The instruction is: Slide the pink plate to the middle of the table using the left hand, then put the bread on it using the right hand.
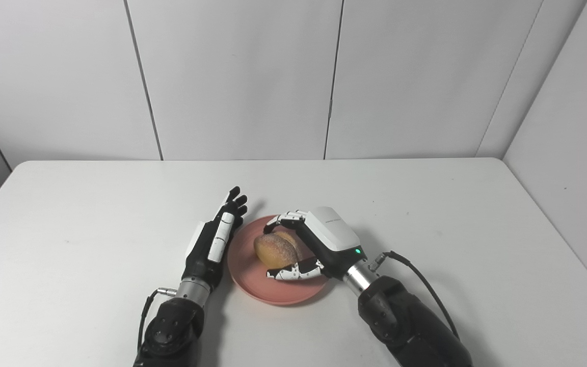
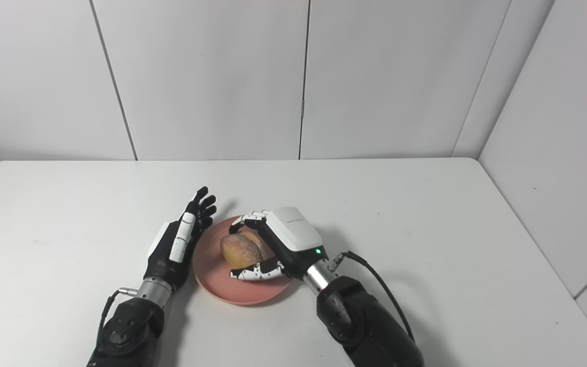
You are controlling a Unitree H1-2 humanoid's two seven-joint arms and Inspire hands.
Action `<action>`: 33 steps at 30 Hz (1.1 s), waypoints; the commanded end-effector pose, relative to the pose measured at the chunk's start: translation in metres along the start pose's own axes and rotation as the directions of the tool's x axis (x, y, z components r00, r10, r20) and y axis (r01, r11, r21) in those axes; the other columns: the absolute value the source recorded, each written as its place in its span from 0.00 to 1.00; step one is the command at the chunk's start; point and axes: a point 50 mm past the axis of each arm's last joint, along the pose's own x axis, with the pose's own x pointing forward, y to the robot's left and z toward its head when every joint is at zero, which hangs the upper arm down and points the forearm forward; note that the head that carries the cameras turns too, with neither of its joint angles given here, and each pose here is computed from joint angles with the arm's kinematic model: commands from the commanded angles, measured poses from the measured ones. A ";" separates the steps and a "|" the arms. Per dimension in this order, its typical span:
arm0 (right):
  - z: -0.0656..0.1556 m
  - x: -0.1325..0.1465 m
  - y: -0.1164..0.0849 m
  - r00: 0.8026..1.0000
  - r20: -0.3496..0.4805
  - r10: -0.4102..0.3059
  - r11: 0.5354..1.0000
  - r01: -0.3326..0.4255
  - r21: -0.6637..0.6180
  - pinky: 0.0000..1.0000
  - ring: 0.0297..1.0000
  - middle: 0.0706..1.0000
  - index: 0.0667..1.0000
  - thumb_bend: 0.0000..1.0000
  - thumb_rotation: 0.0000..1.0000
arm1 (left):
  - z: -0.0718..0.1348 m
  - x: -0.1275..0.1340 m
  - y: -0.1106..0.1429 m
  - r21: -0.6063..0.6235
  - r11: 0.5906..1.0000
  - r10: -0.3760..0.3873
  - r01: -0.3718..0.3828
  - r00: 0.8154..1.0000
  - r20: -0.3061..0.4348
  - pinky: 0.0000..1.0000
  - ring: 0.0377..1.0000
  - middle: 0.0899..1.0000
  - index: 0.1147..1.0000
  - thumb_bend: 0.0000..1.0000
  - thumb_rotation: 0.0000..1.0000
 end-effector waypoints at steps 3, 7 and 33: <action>0.010 0.009 -0.018 0.995 0.058 -0.083 0.996 0.082 0.020 0.90 0.97 0.96 0.85 0.52 0.73 | 0.008 0.003 0.000 0.004 1.000 -0.003 0.003 0.999 0.034 0.99 0.96 0.96 0.97 0.76 1.00; 0.011 0.006 -0.021 0.990 0.074 -0.117 0.993 0.114 0.037 0.87 0.97 0.99 0.90 0.55 0.79 | 0.008 0.004 0.000 0.001 1.000 -0.003 0.003 0.999 0.038 0.99 0.96 0.96 0.96 0.76 1.00; 0.005 -0.038 -0.027 0.930 -0.163 -0.330 0.850 0.368 0.378 0.93 1.00 1.00 1.00 0.51 0.90 | 0.008 -0.003 0.007 -0.028 1.000 0.015 -0.014 0.999 0.045 0.99 0.97 0.97 0.97 0.77 1.00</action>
